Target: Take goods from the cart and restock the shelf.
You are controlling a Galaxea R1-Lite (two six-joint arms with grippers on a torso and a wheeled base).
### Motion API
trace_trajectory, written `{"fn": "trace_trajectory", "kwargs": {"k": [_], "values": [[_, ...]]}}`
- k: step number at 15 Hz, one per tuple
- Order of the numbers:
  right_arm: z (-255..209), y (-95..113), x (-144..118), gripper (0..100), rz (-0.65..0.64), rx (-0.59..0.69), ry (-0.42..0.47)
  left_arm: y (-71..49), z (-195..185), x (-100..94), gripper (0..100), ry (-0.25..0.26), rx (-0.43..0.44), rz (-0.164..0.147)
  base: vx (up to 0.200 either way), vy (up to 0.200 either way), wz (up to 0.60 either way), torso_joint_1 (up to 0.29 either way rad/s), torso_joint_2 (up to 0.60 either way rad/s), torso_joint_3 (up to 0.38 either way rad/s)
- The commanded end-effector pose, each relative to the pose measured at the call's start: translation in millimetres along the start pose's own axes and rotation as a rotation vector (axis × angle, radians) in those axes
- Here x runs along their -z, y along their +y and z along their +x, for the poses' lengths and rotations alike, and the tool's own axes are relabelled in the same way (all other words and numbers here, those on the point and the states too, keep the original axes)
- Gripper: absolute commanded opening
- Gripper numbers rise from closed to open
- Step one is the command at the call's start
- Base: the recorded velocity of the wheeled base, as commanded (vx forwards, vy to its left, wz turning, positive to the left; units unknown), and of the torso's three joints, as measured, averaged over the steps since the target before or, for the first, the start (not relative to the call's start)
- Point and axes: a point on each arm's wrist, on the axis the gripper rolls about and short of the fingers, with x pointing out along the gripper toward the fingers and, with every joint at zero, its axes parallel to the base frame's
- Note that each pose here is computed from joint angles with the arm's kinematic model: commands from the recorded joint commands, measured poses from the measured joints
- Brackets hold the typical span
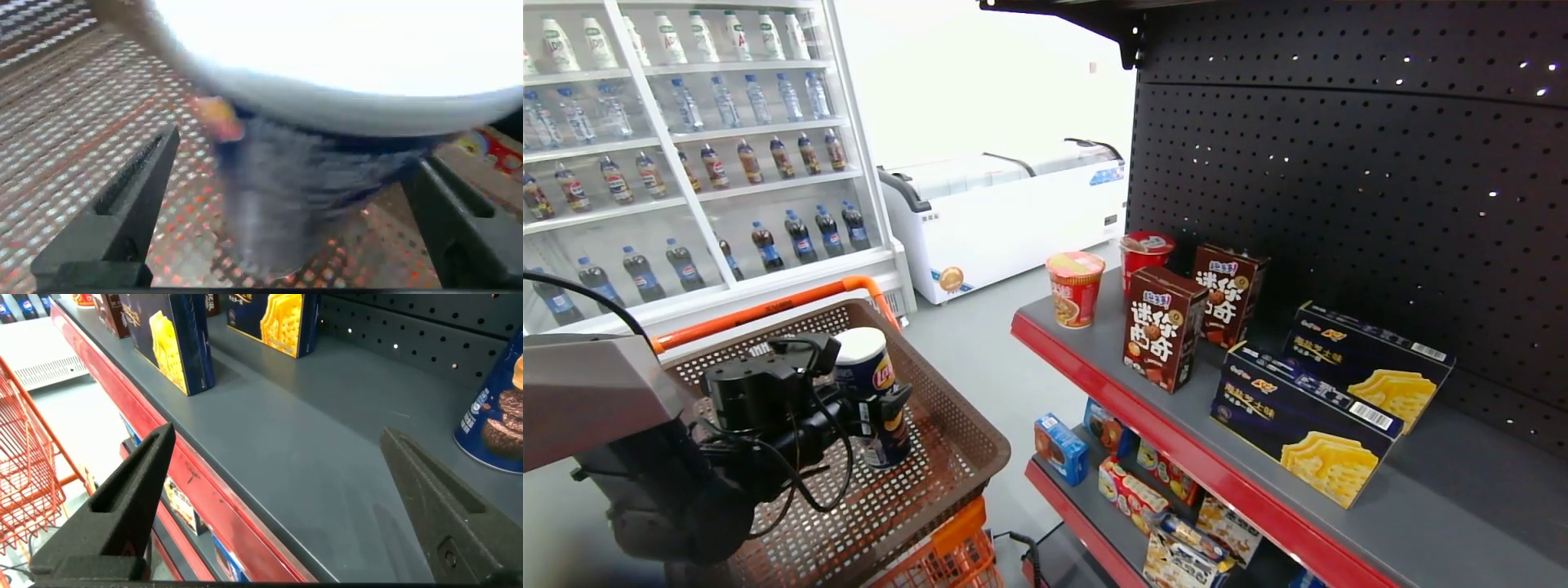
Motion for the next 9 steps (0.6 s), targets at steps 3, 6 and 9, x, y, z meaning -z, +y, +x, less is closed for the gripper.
{"fn": "trace_trajectory", "kwargs": {"k": [3,6,9], "values": [[0,0,0,100,-0.001,0.0,-0.001,-6.0,11,2.4,100,0.001,0.027,0.004,0.0,0.0,0.0,0.0,0.0,0.0],[0,0,0,100,-0.001,0.0,-0.001,-5.1,13,6.6,100,0.013,0.025,0.004,0.0,0.0,0.0,0.0,0.0,0.0],[0,0,0,100,-0.001,0.0,-0.001,-4.4,20,3.4,0,0.0,0.018,0.002,0.0,0.0,0.0,0.0,0.0,0.0]]}}
